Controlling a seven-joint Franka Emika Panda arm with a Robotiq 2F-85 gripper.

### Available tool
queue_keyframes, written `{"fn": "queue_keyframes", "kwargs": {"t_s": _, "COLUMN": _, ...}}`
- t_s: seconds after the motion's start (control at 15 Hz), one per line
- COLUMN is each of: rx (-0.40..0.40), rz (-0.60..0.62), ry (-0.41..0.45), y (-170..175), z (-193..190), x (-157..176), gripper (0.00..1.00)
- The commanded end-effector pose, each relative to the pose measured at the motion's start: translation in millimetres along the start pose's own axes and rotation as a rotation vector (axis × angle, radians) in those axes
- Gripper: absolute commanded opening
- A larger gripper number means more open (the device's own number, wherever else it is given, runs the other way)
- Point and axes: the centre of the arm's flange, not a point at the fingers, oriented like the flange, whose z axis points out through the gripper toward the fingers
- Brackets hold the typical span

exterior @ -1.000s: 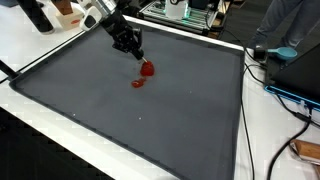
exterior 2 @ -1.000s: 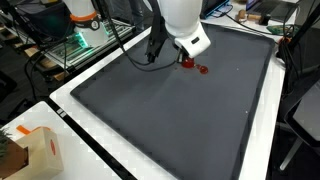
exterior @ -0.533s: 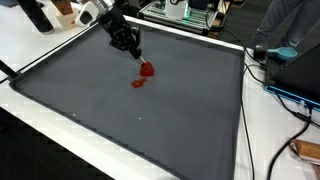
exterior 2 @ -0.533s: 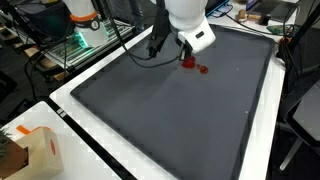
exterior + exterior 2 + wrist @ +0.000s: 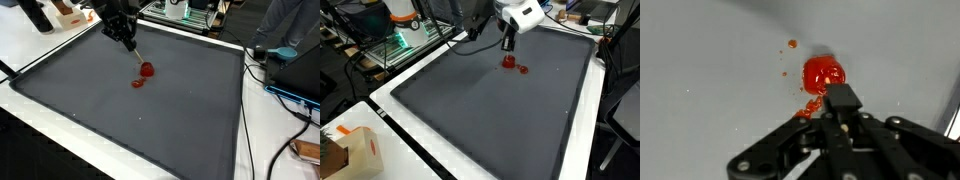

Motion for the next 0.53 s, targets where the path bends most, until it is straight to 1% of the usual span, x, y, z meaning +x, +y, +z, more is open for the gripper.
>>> {"fn": "queue_keyframes", "kwargs": {"t_s": 0.0, "rx": -0.058, "rz": 0.024, "ry": -0.004, "y": -18, "z": -25, "x": -5, "gripper": 0.03}}
{"fn": "queue_keyframes", "kwargs": {"t_s": 0.47, "rx": -0.141, "rz": 0.039, "ry": 0.012, "y": -45, "z": -58, "x": -1, "gripper": 0.03}}
